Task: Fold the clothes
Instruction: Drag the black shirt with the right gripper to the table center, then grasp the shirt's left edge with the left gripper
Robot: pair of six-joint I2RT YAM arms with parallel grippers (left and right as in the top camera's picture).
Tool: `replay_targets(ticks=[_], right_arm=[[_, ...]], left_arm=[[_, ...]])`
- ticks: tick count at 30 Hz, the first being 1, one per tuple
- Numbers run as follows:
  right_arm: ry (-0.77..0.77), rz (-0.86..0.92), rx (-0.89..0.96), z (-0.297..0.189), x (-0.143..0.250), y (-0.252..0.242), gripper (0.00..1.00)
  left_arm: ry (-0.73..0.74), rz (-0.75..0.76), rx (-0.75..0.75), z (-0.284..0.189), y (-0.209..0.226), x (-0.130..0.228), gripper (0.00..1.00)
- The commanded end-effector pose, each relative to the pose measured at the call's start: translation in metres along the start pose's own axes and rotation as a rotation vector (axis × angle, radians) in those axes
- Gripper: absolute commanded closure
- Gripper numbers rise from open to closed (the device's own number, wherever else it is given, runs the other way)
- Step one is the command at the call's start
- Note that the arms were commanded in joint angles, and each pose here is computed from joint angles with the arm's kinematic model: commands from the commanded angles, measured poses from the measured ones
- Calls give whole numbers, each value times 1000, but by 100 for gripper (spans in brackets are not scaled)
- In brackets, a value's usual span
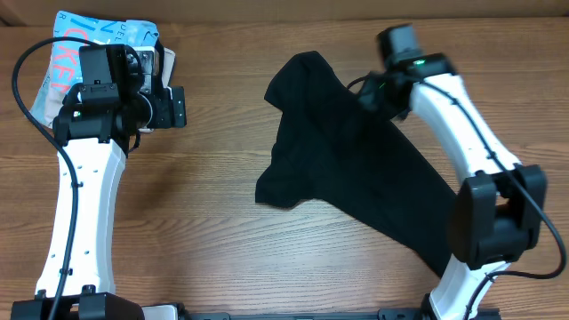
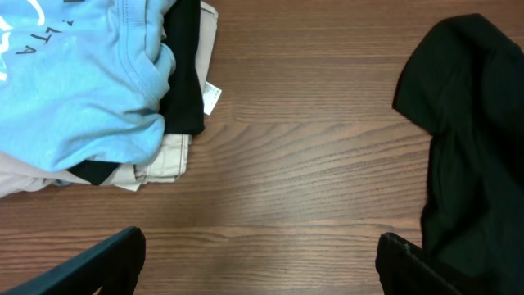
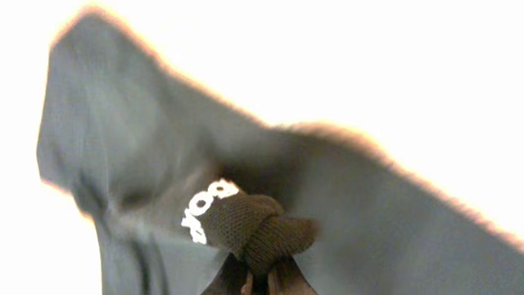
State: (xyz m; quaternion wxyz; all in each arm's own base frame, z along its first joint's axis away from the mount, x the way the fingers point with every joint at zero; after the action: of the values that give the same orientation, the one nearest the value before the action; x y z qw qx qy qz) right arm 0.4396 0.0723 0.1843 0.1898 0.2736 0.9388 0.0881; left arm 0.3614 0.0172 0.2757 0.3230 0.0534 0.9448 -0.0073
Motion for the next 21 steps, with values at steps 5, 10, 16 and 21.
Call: replay_targets(ticks=[5,10,16,21], right_arm=[[-481,133,16,-32,-112,-45,76],[-527,170,-81,-46,-137,-56,43],[-382,121,-124,-72,-119,-57,0],[-216,86,-145,-114,-78,-61,0]], left_arm=[[-30,37,78,-3,-15,-8,11],[-31,96,99,-3,-28,-9,8],[-23,146,152,-3,-43,-8,0],[53,193,284,-6,-58,9,0]])
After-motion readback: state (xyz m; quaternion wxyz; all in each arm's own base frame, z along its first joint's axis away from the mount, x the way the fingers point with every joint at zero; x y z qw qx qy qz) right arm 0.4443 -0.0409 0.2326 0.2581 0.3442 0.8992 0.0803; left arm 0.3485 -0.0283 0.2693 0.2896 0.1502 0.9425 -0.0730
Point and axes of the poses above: each gripper's point midway between its finger pads, its own z axis out along the fingers, its own y axis along the line the jaws close on, x = y × z, the point moved 7 cm from there along -z, back along the fingers, and after that the axes turned 7 degrees about z, right-handed, at the moved point
